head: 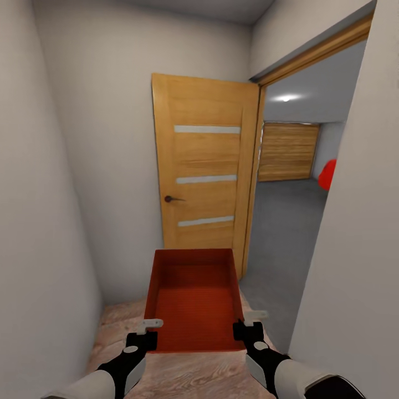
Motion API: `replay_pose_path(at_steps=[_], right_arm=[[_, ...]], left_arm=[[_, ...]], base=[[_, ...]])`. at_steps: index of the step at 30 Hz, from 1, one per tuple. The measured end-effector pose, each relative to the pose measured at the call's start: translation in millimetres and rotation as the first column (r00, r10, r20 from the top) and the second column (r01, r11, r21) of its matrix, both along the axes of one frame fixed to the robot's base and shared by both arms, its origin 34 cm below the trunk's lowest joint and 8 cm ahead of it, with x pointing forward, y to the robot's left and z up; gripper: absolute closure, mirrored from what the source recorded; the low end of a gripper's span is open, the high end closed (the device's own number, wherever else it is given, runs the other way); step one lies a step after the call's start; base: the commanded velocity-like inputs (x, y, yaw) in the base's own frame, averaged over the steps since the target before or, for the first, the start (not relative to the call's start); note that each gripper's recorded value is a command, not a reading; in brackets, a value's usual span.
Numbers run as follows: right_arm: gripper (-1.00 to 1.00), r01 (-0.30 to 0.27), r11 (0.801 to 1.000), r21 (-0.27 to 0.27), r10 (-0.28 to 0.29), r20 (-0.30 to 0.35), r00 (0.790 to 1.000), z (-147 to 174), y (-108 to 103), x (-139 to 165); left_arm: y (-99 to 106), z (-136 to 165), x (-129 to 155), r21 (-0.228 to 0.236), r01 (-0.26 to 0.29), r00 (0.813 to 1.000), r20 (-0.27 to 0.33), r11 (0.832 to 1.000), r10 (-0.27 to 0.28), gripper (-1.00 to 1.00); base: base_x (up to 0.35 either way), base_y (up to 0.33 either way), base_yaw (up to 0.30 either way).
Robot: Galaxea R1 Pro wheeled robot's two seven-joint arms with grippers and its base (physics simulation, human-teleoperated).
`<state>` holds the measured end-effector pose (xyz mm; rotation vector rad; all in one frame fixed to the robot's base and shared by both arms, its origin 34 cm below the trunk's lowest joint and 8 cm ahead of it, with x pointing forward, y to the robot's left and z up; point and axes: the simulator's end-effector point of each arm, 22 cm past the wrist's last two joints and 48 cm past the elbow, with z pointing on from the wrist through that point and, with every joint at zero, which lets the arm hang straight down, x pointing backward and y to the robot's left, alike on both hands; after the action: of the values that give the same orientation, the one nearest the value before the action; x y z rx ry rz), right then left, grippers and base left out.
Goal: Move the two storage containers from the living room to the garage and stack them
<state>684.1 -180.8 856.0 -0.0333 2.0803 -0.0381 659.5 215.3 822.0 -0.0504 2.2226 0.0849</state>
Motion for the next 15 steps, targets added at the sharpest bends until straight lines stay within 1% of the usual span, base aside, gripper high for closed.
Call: replay_pose_path(at_steps=[15], right_arm=[[1.0,0.0,1.0,0.0,0.0,0.0,1.0,0.0,0.0,0.0]], left_arm=[[0.0,0.0,0.0,0.0,0.0,1.0,0.0,1.0,0.0,1.0]], base=[[0.312,0.188,-0.276]])
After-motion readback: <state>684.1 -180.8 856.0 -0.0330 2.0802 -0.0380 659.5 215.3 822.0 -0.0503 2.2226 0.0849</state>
